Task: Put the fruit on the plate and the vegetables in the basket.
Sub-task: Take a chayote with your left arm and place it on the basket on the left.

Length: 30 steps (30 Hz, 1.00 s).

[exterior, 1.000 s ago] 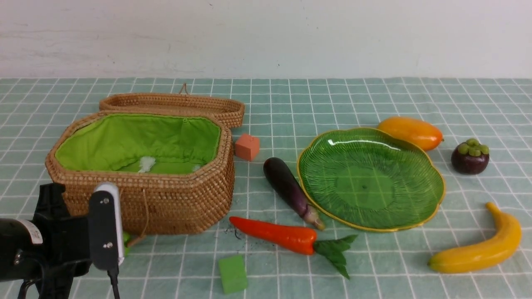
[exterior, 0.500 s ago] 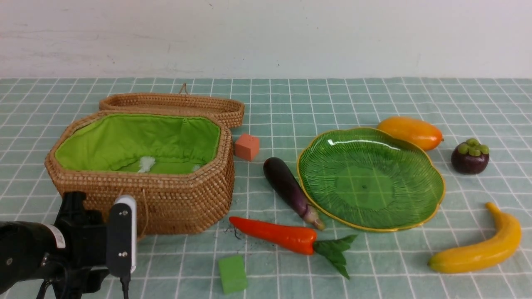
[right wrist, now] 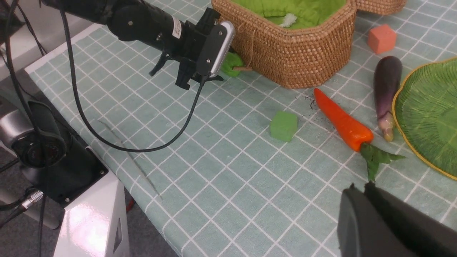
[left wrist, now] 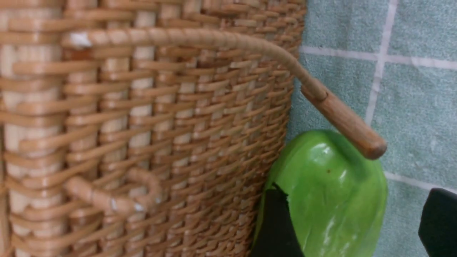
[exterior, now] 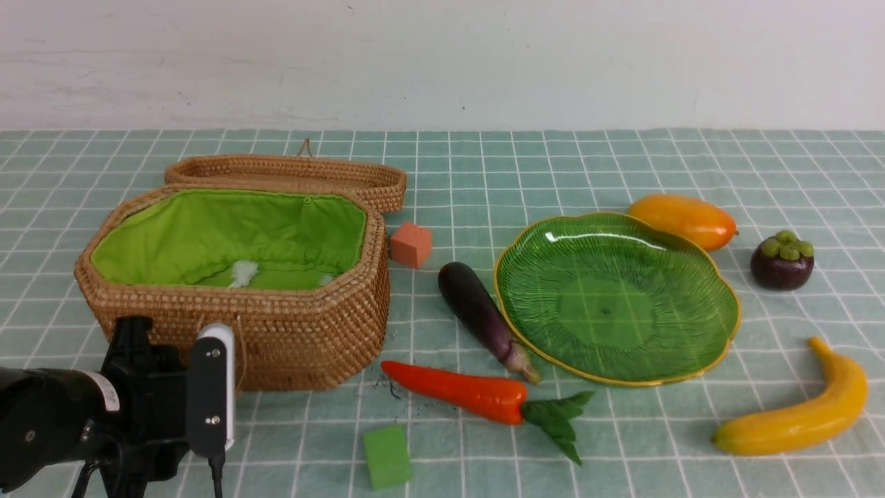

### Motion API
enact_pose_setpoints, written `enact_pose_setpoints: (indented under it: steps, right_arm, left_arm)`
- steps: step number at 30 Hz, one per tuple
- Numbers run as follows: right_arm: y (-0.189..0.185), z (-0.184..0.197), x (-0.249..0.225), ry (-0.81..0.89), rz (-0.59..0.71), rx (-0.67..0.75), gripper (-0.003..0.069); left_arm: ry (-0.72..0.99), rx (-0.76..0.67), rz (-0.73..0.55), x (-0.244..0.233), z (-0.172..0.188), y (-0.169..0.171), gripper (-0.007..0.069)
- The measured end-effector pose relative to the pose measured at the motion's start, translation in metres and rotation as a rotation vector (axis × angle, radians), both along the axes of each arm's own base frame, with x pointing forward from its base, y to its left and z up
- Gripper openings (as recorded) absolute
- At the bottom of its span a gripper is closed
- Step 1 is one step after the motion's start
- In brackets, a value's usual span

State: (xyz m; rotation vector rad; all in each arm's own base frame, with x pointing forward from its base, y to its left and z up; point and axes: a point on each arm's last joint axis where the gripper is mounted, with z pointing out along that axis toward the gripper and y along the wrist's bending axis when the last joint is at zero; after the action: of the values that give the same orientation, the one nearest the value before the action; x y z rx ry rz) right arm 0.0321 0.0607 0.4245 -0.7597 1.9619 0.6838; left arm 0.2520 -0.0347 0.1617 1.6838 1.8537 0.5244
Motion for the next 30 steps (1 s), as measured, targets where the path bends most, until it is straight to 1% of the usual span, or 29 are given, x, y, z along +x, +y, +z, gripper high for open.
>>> enact_pose_setpoints:
  steps: [7, 14, 17, 18, 19, 21, 23, 30]
  right_arm:
    - [0.0017, 0.001, -0.0016, 0.009, 0.018, 0.021, 0.0024]
    - [0.0018, 0.0, -0.0025, 0.019, 0.026, 0.014, 0.0024]
    - [0.0019, -0.0001, -0.0026, 0.021, 0.027, 0.014, 0.0024]
    - [0.002, 0.0, -0.0027, 0.021, 0.029, 0.016, 0.0024]
    - [0.002, 0.0, -0.0027, 0.021, 0.029, 0.016, 0.0024]
    - [0.0021, 0.0001, -0.0028, 0.021, 0.029, 0.017, 0.0024]
    - [0.0021, 0.0001, -0.0028, 0.021, 0.029, 0.017, 0.0024]
    - [0.0024, 0.0003, -0.0031, 0.023, 0.033, 0.021, 0.0024]
  left_arm:
    - [-0.005, -0.001, -0.001, 0.0009, -0.0003, -0.0002, 0.0489]
    - [-0.003, 0.0, -0.002, 0.001, -0.0008, -0.0002, 0.0487]
    - [-0.005, -0.001, -0.004, 0.0023, -0.0025, -0.0006, 0.0452]
    - [-0.008, -0.001, -0.005, 0.0035, -0.0028, -0.0008, 0.0415]
    - [-0.011, -0.002, -0.005, 0.0039, -0.0027, -0.0009, 0.0402]
    - [-0.01, -0.002, -0.006, 0.0051, -0.003, -0.0011, 0.0338]
    - [-0.011, -0.001, -0.006, 0.0053, -0.0028, -0.0011, 0.0297]
    - [0.009, 0.007, -0.005, 0.0033, -0.0014, -0.0004, 0.0298]
